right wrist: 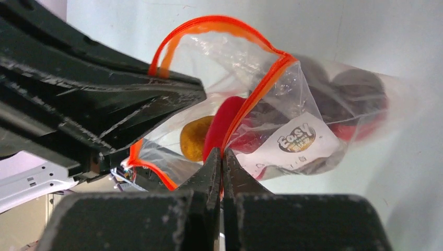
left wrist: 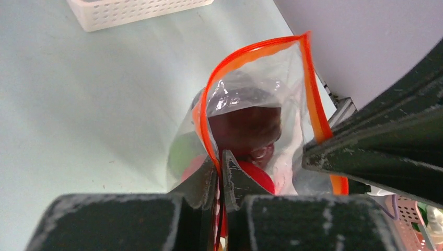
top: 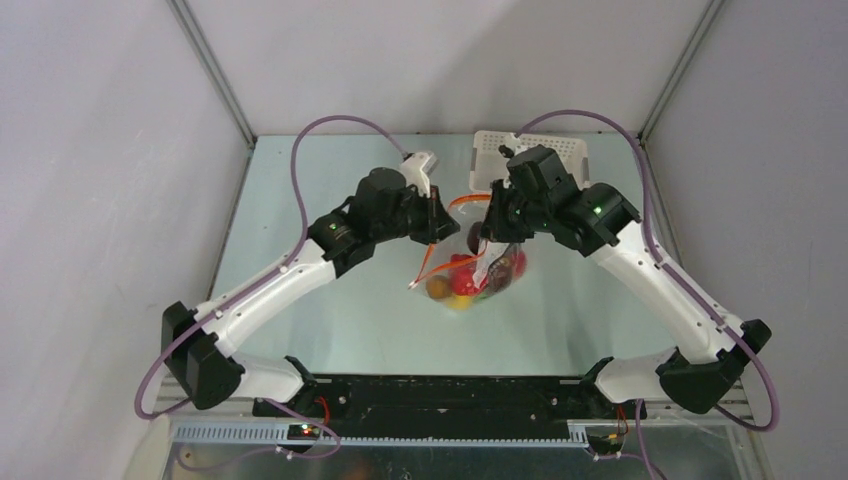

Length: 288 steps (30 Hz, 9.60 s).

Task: Place the food in the zip-top bag and seal the zipper
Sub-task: Adjust the zipper food storage bag at the center of the board, then zip the zipper food storage bag at the center of the board.

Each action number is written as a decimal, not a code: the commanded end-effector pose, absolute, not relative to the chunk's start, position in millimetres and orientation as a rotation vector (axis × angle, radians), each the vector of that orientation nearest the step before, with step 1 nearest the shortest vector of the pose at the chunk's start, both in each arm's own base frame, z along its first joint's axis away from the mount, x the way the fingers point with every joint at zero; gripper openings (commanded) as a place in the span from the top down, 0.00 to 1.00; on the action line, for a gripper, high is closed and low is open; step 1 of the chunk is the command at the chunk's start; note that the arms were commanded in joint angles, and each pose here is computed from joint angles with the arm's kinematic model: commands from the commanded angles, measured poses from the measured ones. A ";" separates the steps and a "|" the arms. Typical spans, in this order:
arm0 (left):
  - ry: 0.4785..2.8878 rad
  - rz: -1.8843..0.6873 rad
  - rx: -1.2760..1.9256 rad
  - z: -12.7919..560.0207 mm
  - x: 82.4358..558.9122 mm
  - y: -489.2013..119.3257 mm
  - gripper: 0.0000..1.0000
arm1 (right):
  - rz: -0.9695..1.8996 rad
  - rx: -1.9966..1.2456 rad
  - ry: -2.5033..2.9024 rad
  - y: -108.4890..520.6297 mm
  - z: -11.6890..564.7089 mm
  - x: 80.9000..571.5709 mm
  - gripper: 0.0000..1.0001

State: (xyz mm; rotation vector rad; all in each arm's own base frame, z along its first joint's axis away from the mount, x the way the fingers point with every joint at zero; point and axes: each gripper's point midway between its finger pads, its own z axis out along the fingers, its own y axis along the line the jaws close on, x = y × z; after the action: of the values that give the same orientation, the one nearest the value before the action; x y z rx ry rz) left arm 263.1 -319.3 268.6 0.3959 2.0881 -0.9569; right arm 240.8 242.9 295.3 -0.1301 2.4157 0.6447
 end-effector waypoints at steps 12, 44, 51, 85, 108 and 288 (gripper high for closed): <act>2.038 -1.065 0.545 269.2 266.5 -356.7 0.75 | 0.673 0.091 2.421 208.2 273.5 236.5 1.00; 1.536 -1.221 0.596 240.2 167.3 -289.1 0.00 | 0.812 0.159 2.451 202.4 272.3 238.9 1.00; 1.427 -1.180 0.515 238.1 185.0 -289.2 0.01 | 0.827 0.193 2.470 200.6 268.2 238.7 1.00; 1.303 -1.239 0.570 218.3 178.7 -324.1 0.33 | 0.933 0.284 2.487 195.3 265.4 233.2 1.00; 1.260 -1.319 0.561 220.0 169.5 -326.3 0.72 | 0.914 0.353 2.471 182.5 260.4 235.8 1.00; 1.442 -0.614 0.415 249.1 193.3 -184.7 1.00 | 0.676 -1.572 1.804 222.4 262.6 230.6 1.00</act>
State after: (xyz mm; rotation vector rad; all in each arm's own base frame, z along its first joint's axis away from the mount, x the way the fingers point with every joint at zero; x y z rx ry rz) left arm 178.4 -208.3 239.8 0.5271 1.4569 -0.7237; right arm 214.1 242.9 257.9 -1.6111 1.7429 0.8141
